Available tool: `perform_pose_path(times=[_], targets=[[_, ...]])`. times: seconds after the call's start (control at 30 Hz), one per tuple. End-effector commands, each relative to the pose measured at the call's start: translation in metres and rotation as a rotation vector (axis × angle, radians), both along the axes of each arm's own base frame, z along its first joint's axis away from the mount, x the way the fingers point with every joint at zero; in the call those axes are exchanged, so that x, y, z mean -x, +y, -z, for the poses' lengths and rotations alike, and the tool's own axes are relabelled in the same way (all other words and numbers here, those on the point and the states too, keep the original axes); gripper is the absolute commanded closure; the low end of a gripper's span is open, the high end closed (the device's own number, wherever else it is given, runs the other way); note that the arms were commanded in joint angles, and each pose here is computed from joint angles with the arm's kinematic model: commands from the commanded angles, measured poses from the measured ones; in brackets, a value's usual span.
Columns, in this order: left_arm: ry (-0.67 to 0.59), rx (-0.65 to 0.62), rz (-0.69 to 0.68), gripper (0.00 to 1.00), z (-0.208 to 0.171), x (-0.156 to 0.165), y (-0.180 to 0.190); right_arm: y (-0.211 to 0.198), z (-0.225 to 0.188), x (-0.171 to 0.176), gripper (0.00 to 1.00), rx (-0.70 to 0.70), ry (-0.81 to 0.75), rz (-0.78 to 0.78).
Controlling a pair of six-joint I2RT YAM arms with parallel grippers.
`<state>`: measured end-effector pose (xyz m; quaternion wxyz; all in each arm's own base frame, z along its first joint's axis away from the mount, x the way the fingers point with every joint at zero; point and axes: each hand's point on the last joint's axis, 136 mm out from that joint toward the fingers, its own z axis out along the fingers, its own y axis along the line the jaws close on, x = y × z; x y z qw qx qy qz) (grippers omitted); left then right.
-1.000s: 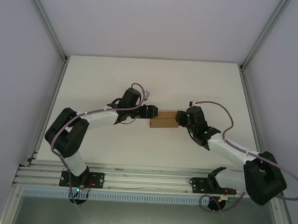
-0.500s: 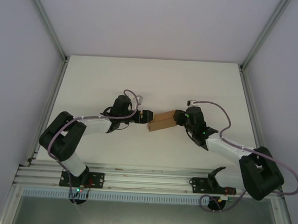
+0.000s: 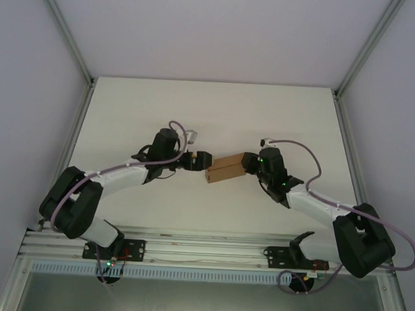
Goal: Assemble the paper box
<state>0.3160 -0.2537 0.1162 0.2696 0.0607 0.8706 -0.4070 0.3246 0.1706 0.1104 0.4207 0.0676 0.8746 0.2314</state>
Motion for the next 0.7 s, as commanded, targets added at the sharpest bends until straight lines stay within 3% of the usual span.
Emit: perform_pose_path(times=[0.0,0.1,0.4,0.53,0.63,0.67], targets=[[0.059,0.020,0.021,0.13,0.023,0.013,-0.002,-0.024,0.074,0.047,0.75,0.156,0.279,-0.015],[0.097,0.051,0.019,0.21,0.033,0.013,-0.006,-0.023,0.078,0.048,0.76,0.160,0.295,-0.019],[0.171,-0.012,-0.005,0.70,0.075,0.028,0.007,-0.022,0.094,0.055,0.88,0.111,0.316,-0.019],[0.175,-0.010,0.002,0.79,0.075,0.025,0.004,-0.018,0.097,0.056,0.96,0.094,0.325,-0.028],[0.155,-0.014,0.006,0.78,0.064,0.017,0.001,-0.013,0.085,0.052,0.98,0.079,0.302,-0.041],[0.144,-0.016,0.005,0.73,0.058,0.014,0.000,-0.012,0.080,0.050,0.97,0.079,0.293,-0.043]])
